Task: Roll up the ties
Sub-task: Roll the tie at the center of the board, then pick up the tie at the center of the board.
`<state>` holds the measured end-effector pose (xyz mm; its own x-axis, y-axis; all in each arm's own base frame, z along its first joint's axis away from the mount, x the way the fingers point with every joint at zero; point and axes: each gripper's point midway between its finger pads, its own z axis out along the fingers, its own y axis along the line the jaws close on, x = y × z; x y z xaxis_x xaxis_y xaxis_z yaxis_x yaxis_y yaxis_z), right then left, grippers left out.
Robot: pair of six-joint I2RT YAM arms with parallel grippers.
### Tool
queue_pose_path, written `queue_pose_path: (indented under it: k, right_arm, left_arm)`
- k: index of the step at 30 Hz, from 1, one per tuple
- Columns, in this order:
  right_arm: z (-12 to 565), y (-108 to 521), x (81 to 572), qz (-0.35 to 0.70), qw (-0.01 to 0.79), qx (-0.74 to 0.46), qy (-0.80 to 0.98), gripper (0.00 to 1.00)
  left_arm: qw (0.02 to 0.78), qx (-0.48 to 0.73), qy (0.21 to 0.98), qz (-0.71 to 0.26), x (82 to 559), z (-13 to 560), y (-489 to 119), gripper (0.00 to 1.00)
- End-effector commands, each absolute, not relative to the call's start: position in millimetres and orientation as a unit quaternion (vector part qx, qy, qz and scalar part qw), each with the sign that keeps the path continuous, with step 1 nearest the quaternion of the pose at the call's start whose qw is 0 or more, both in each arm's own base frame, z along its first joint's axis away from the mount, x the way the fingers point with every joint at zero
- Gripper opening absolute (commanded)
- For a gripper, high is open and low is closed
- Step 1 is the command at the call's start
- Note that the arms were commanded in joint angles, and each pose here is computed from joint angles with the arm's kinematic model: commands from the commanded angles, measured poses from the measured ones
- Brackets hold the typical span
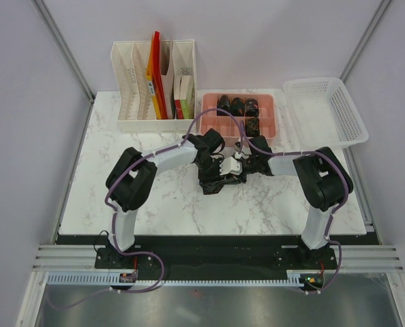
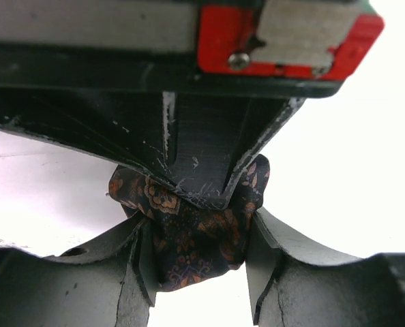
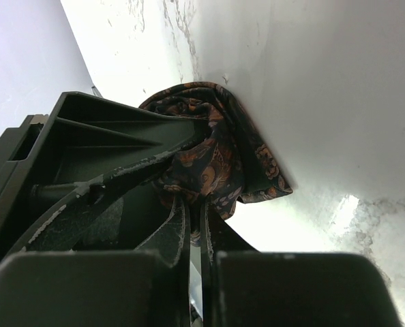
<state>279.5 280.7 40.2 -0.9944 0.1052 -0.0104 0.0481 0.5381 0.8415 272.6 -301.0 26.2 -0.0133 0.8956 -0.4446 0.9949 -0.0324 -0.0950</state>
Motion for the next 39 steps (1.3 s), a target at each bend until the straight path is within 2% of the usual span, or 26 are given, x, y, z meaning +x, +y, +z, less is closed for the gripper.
queue_pose_path:
  k: [1, 9, 12, 22, 32, 39]
  right_arm:
    - [-14, 254, 276, 0.374, 0.034, 0.066, 0.924, 0.0]
    - [-20, 248, 273, 0.352, 0.033, 0.061, 0.934, 0.0]
    - [-19, 248, 276, 0.351, 0.037, 0.059, 0.934, 0.0]
    - [-18, 246, 277, 0.345, 0.042, 0.053, 0.936, 0.0]
    - [-24, 242, 277, 0.328, 0.041, 0.055, 0.942, 0.0]
    - [-29, 240, 279, 0.321, 0.034, 0.058, 0.945, 0.0]
  left_arm:
    - [0.115, 0.685, 0.689, -0.21, 264, 36, -302, 0.39]
    - [0.137, 0.673, 0.69, -0.228, 272, 51, -322, 0.46]
    - [0.134, 0.68, 0.678, -0.245, 262, 45, -314, 0.52]
    - [0.221, 0.662, 0.658, -0.281, 271, 47, -301, 0.65]
    - [0.255, 0.678, 0.641, -0.251, 285, 56, -300, 0.66]
    - [0.217, 0.684, 0.655, -0.238, 285, 54, -296, 0.63]
